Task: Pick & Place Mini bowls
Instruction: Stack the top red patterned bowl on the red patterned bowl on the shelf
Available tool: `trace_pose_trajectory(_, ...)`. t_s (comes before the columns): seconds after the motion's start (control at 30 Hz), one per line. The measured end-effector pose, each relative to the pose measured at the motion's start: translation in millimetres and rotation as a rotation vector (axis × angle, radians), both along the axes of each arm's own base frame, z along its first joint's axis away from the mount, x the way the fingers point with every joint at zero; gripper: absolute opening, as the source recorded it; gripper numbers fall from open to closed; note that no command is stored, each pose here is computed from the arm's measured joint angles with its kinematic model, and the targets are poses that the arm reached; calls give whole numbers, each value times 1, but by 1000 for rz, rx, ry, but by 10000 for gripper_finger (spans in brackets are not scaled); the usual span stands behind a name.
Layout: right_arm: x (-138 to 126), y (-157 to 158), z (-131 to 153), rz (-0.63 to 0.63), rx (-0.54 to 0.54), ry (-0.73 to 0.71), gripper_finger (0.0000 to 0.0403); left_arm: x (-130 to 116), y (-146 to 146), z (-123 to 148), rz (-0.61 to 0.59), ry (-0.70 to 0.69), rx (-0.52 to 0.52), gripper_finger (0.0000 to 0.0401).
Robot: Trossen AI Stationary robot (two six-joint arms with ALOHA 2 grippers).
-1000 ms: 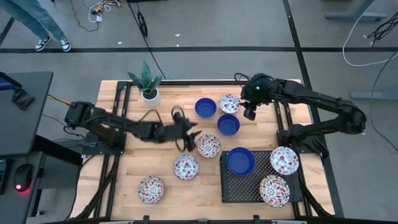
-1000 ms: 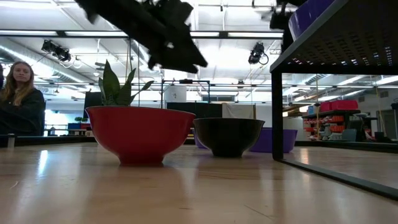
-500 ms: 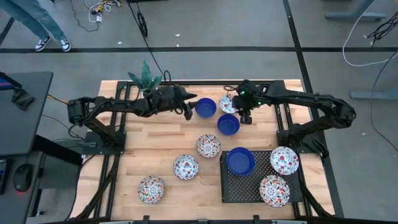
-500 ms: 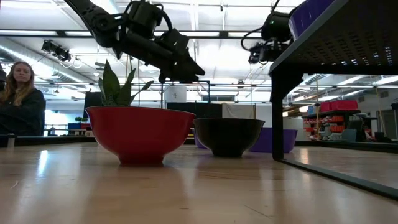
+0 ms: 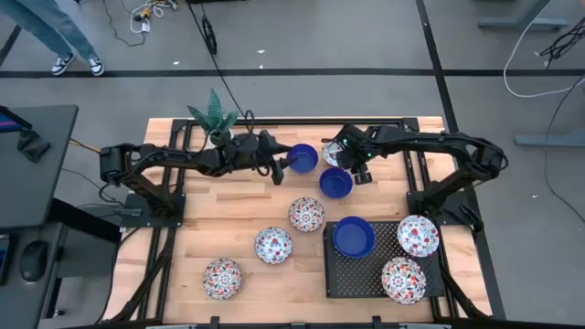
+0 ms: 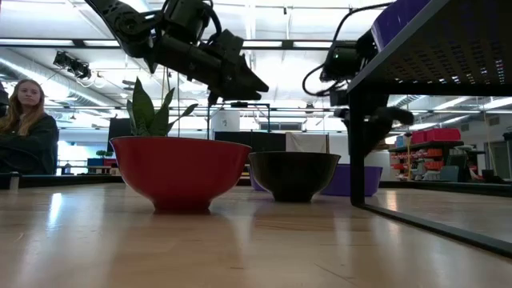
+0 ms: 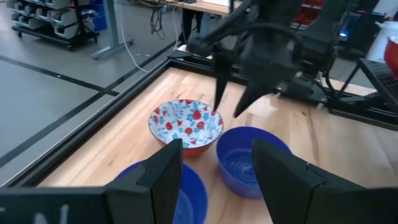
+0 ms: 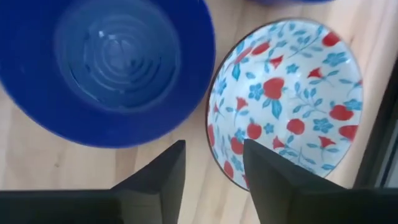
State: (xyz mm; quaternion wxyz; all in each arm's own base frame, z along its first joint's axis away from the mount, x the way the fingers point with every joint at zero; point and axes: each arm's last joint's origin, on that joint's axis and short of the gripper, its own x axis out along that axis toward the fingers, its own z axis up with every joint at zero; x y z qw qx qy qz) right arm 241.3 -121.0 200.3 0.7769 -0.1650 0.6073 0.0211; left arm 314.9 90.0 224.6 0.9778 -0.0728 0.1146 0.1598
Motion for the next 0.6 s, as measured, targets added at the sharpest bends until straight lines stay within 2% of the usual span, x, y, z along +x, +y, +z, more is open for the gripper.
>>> trace_pose_trajectory(0.6,15,-9,-28,17,-47,66,131,1,-3,0,-11,1,12,197)
